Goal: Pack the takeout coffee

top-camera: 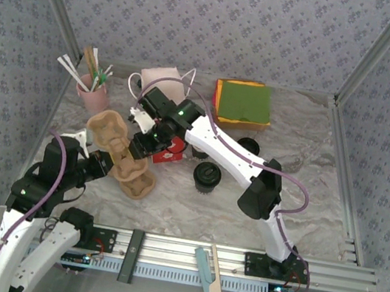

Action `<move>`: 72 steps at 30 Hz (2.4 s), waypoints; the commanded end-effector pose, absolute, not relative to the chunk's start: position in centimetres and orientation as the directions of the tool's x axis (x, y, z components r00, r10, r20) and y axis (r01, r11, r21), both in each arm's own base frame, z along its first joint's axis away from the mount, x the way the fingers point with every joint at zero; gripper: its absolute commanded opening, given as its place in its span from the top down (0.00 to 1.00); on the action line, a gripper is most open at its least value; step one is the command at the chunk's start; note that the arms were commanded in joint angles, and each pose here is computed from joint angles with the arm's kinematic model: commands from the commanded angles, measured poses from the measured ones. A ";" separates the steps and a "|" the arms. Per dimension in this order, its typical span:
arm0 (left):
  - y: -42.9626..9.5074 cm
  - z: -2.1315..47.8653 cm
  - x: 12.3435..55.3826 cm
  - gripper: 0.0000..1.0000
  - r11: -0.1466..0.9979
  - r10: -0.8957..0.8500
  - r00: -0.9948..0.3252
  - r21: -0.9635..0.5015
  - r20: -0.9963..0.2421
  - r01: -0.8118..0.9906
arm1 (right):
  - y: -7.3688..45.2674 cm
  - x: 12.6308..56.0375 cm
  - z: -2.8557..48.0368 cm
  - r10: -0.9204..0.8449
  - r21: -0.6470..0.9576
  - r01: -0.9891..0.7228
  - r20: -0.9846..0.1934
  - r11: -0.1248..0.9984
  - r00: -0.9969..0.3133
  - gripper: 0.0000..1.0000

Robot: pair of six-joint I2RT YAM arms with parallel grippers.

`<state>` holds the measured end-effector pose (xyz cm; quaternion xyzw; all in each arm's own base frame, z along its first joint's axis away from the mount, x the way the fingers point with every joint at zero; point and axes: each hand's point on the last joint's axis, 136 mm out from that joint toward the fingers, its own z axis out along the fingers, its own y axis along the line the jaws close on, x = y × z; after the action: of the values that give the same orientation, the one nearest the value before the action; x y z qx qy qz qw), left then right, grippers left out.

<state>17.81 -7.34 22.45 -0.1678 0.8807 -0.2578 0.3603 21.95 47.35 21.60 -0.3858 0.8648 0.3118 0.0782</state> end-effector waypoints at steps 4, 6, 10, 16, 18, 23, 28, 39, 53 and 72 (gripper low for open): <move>-7.9 23.4 17.9 0.88 0.802 -0.475 -0.676 -0.593 -0.564 -0.068 | 47.3 20.9 22.1 -0.631 0.494 -0.719 -0.369 0.489 -0.683 0.79; -7.8 23.4 18.0 0.88 0.802 -0.476 -0.674 -0.593 -0.564 -0.070 | 47.2 20.9 22.4 -0.629 0.492 -0.721 -0.374 0.488 -0.682 0.87; -7.9 23.3 18.1 0.86 0.801 -0.478 -0.674 -0.595 -0.563 -0.070 | 47.0 20.9 23.0 -0.622 0.485 -0.725 -0.388 0.489 -0.680 0.88; -7.6 23.5 18.0 0.58 0.803 -0.481 -0.667 -0.591 -0.569 -0.076 | 46.5 20.8 23.9 -0.616 0.483 -0.725 -0.397 0.491 -0.681 0.88; -7.3 23.8 17.9 0.40 0.807 -0.486 -0.655 -0.584 -0.579 -0.083 | 46.3 20.8 24.4 -0.611 0.484 -0.725 -0.403 0.490 -0.682 0.88; -6.2 26.0 17.7 0.09 0.813 -0.503 -0.601 -0.575 -0.621 -0.087 | 45.5 20.8 26.5 -0.581 0.488 -0.718 -0.427 0.497 -0.693 0.88; -5.5 29.3 17.8 0.00 0.817 -0.516 -0.533 -0.572 -0.671 -0.070 | 44.1 21.3 29.2 -0.539 0.486 -0.714 -0.469 0.504 -0.700 0.87; -6.3 33.0 20.1 0.00 0.809 -0.520 -0.497 -0.588 -0.695 -0.025 | 40.4 23.7 35.2 -0.413 0.488 -0.687 -0.558 0.539 -0.720 0.85; -9.3 33.7 25.4 0.00 0.799 -0.494 -0.548 -0.601 -0.675 0.021 | 35.4 29.7 37.2 -0.206 0.507 -0.535 -0.568 0.676 -0.797 0.83; -10.7 35.0 35.3 0.27 0.728 -0.537 -0.605 -0.685 -0.588 0.020 | 35.6 35.8 34.2 -0.075 0.516 -0.373 -0.508 0.771 -0.858 0.83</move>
<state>34.06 -9.64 31.88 -0.1865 0.8513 -0.2959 0.3910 35.17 35.94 33.67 -0.1447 0.9088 0.3177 0.2284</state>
